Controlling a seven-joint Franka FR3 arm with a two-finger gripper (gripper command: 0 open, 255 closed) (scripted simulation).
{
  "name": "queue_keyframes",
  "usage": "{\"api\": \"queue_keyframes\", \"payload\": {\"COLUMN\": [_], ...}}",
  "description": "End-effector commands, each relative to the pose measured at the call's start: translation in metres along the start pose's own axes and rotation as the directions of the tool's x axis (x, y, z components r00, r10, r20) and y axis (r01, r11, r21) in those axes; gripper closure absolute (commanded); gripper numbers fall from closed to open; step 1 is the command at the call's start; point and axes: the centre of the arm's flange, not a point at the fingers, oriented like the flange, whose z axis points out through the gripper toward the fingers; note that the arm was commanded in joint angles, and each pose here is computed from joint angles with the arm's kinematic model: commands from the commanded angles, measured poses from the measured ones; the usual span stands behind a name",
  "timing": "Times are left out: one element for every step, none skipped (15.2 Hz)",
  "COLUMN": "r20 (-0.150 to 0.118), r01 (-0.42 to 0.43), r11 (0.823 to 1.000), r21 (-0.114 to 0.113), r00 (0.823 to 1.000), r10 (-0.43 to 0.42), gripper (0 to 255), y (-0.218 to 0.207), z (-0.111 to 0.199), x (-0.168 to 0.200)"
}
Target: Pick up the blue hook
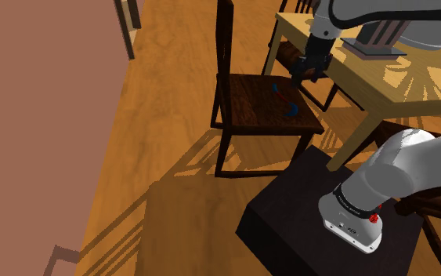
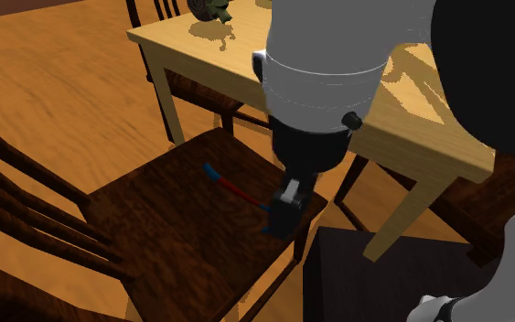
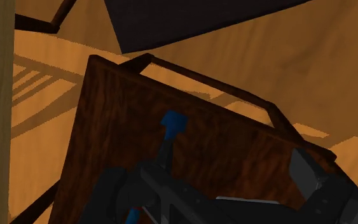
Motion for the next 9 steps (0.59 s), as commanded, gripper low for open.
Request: {"api": "queue_keyframes", "payload": {"r20": [-0.017, -0.024, -0.032, -0.039, -0.046, -0.054, -0.061, -0.068, -0.076], "r01": [-0.037, -0.054, -0.072, -0.09, -0.108, -0.126, -0.143, -0.161, -0.179], "r11": [0.999, 0.998, 0.997, 0.996, 0.994, 0.992, 0.99, 0.987, 0.984], "r21": [-0.004, -0.007, -0.008, -0.01, -0.012, -0.013, -0.015, -0.016, -0.017], "r00": [0.999, 0.998, 0.997, 0.995, 0.993, 0.991, 0.988, 0.985, 0.981], "r10": [0.036, 0.054, 0.072, 0.09, 0.107, 0.125, 0.142, 0.16, 0.177], "gripper": [0, 0, 0, 0, 0, 0, 0, 0, 0], "y": [0.006, 0.01, 0.014, 0.019, 0.023, 0.027, 0.032, 0.037, 0.042], "z": [0.019, 0.028, 0.036, 0.045, 0.053, 0.062, 0.07, 0.078, 0.086], "x": [0.016, 0.024, 0.032, 0.04, 0.048, 0.056, 0.064, 0.072, 0.079]}}
